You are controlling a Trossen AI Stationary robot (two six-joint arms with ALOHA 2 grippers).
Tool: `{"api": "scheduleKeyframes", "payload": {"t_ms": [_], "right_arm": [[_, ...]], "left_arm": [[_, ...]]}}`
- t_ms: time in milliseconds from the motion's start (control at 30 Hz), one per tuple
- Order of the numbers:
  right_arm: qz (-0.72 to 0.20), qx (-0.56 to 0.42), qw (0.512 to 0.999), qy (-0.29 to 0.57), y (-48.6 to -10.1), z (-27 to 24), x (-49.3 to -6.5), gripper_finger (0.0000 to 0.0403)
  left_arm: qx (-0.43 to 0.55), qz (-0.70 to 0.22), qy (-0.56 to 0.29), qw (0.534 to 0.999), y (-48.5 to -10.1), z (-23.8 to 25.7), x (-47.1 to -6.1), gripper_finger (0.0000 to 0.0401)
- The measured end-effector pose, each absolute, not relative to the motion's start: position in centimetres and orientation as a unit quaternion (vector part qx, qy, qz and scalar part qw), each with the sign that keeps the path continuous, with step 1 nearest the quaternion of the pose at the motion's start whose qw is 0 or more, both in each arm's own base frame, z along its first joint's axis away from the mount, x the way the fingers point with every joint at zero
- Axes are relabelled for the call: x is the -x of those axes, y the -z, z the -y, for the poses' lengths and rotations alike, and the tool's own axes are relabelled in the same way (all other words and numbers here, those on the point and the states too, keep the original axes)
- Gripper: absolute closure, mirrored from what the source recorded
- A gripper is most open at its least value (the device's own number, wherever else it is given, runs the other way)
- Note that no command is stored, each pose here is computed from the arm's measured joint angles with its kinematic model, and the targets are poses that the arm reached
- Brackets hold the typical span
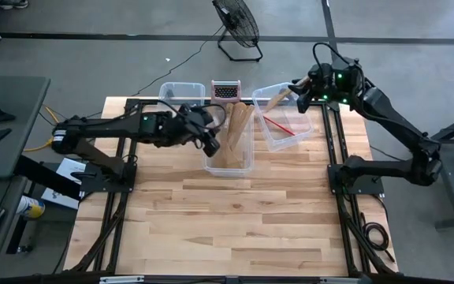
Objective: Pick & Place Kitchen Items
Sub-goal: Put the brown spatula into the right transparent bin
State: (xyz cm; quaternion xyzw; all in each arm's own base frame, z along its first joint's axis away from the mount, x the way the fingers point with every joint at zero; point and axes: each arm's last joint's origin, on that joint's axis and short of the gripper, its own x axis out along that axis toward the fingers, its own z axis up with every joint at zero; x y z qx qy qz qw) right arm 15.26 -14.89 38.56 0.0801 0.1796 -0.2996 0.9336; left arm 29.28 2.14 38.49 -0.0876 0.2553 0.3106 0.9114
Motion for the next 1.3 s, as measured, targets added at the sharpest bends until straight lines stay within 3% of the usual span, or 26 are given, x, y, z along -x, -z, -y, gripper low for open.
{"api": "scheduleKeyframes", "payload": {"t_ms": [200, 600, 867, 1300], "right_arm": [[-0.165, -0.054, 0.941, 0.291, -41.0, 14.3, -14.8, 0.0321], [-0.283, -0.084, 0.919, 0.261, -40.6, 14.6, -15.2, 0.0321], [-0.315, -0.143, 0.918, 0.194, -38.6, 16.7, -16.3, 0.0321], [-0.381, -0.217, 0.885, 0.158, -34.5, 20.0, -18.3, 0.0321]], "left_arm": [[0.093, -0.223, -0.288, 0.927, -38.6, -2.6, -27.1, 0.0217], [0.173, -0.086, -0.241, 0.951, -34.1, -2.3, -23.5, 0.0217], [0.209, 0.001, -0.225, 0.952, -31.3, -2.2, -20.6, 0.0217], [0.229, 0.101, -0.218, 0.943, -28.2, -2.1, -17.5, 0.0217]]}}
